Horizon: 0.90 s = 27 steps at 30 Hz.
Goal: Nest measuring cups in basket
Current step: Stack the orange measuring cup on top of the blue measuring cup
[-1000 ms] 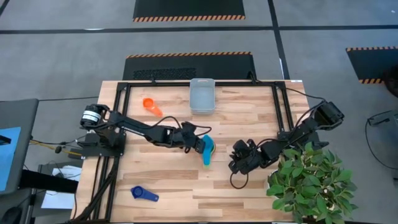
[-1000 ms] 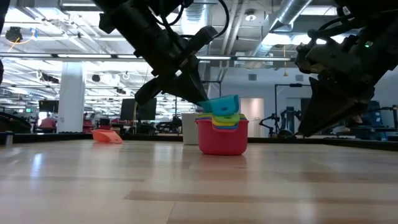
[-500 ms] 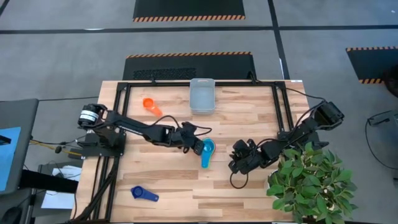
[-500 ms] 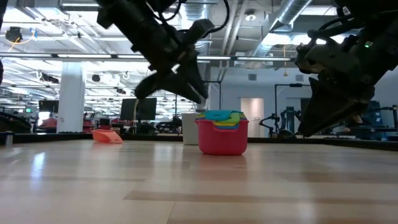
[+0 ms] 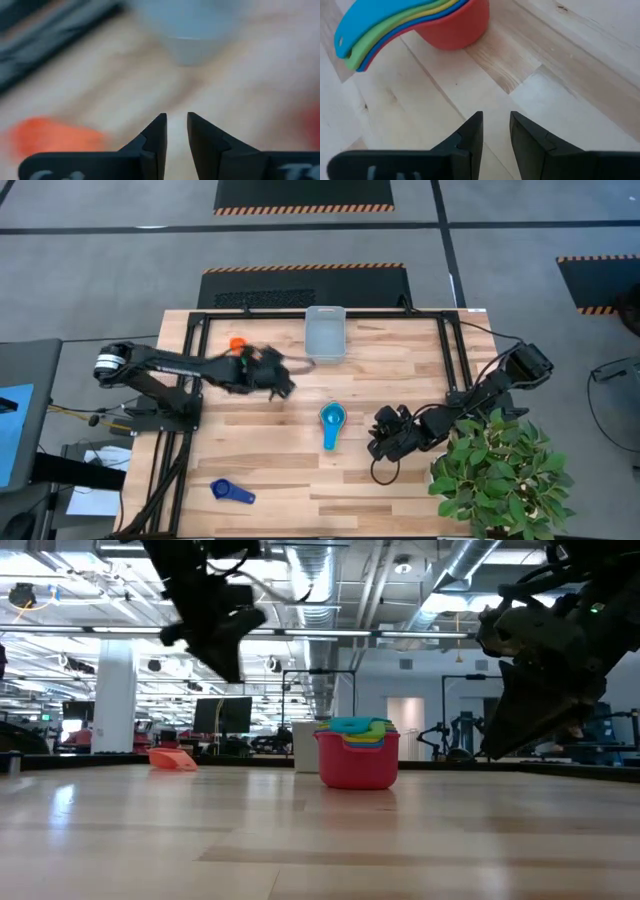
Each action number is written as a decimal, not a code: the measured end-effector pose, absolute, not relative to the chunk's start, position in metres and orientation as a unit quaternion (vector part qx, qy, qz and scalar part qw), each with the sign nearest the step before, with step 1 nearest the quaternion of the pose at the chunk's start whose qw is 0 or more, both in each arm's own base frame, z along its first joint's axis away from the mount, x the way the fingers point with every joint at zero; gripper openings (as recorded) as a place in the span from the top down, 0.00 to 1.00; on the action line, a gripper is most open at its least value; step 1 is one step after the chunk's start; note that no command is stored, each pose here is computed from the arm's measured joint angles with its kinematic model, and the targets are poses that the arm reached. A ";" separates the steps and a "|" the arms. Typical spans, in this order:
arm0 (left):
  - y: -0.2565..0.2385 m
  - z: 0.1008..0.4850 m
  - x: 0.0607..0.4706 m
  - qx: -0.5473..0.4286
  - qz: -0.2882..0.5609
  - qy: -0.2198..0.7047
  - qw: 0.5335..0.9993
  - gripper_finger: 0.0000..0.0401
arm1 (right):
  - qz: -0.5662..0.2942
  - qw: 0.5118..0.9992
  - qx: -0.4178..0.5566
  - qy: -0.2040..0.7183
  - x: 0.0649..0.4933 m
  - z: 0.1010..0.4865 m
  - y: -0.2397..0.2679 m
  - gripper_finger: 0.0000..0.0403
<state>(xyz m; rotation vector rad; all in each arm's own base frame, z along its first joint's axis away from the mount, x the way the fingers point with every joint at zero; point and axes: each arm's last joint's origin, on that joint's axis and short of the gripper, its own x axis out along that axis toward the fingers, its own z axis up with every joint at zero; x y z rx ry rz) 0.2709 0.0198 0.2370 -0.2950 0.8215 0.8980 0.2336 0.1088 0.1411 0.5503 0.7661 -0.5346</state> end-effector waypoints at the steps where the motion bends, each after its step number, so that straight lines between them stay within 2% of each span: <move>1: 0.029 0.240 0.263 -0.132 0.448 0.386 0.795 0.84 | -0.253 0.857 0.263 0.364 0.234 0.141 0.109 0.70; 3: 0.044 0.243 0.250 -0.127 0.481 0.381 0.779 0.84 | -0.248 0.859 0.267 0.359 0.234 0.142 0.111 0.69; 8: 0.085 0.233 0.221 -0.158 0.501 0.393 0.755 0.88 | -0.240 0.862 0.264 0.359 0.234 0.142 0.114 0.67; 15: 0.128 0.204 0.173 -0.163 0.599 0.421 0.662 0.92 | -0.233 0.865 0.261 0.360 0.232 0.142 0.117 0.63; 20: 0.143 0.184 0.156 -0.213 0.599 0.426 0.644 0.92 | -0.234 0.865 0.261 0.360 0.232 0.142 0.117 0.59; 27: 0.155 0.170 0.141 -0.282 0.619 0.378 0.628 0.88 | -0.235 0.865 0.261 0.359 0.232 0.142 0.117 0.56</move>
